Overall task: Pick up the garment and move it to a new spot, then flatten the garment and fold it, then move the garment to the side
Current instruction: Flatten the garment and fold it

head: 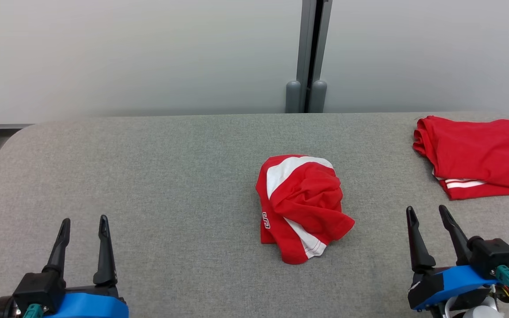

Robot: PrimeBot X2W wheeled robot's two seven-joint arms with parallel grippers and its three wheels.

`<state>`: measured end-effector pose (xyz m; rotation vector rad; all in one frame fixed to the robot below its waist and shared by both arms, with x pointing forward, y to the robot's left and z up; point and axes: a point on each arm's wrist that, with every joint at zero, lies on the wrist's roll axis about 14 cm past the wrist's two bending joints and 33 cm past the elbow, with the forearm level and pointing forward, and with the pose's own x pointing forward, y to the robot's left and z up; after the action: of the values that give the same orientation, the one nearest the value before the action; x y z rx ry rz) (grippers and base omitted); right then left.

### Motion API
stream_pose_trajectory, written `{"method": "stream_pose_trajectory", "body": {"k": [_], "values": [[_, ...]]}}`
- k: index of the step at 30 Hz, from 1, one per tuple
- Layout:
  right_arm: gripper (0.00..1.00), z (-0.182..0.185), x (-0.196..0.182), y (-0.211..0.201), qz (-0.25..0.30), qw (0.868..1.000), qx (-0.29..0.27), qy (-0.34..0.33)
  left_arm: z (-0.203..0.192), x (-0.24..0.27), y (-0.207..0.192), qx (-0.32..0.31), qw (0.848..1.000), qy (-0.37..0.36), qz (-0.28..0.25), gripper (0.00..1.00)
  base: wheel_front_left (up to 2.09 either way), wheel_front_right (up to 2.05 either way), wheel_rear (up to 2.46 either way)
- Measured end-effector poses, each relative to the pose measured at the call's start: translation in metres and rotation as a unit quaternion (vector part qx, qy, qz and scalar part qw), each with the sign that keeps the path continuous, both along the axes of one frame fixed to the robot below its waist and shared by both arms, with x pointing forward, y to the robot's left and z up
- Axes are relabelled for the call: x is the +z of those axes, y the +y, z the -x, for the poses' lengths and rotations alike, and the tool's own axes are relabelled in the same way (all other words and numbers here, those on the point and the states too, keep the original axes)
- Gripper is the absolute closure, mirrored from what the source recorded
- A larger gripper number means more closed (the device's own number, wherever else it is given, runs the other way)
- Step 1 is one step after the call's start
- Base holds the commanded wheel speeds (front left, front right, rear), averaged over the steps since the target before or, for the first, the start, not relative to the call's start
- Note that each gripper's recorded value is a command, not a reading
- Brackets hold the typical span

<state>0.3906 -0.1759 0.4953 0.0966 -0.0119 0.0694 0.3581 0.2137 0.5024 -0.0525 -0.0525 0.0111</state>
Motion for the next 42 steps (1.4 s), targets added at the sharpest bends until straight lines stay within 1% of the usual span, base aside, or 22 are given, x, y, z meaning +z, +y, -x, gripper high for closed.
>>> {"method": "stream_pose_trajectory", "body": {"k": [24, 29, 31, 35, 37, 42], "values": [[0.0, 0.0, -0.001, 0.003, 0.001, 1.0, 0.004, 0.005, 0.0, -0.003, -0.003, 0.0, 1.0, 0.003, 0.004, 0.0, 0.0, 0.0, 0.0], [0.0, -0.026, 0.023, 0.017, 0.022, 0.999, 0.026, -0.023, -0.001, -0.01, -0.005, -0.004, 1.0, 0.012, 0.006, 0.0, 0.0, 0.0, 0.0], [0.0, -0.039, 0.031, 0.029, 0.029, 0.998, 0.044, -0.026, -0.003, -0.011, -0.005, -0.005, 1.0, 0.013, 0.008, 0.0, 0.0, 0.0, 0.0], [0.0, -0.067, 0.044, 0.051, 0.064, 0.994, 0.084, -0.03, -0.008, -0.012, -0.005, -0.006, 1.0, 0.015, 0.01, 0.0, 0.0, 0.0, 0.0], [0.0, -0.08, 0.046, 0.06, 0.078, 0.992, 0.1, -0.025, -0.008, -0.014, -0.003, -0.003, 1.0, 0.018, 0.013, 0.0, 0.0, 0.0, 0.0], [0.0, -0.112, 0.036, 0.076, 0.11, 0.985, 0.13, 0.011, -0.009, -0.018, 0.002, 0.011, 0.999, 0.024, 0.02, 0.0, 0.0, 0.0, 0.0]]}}
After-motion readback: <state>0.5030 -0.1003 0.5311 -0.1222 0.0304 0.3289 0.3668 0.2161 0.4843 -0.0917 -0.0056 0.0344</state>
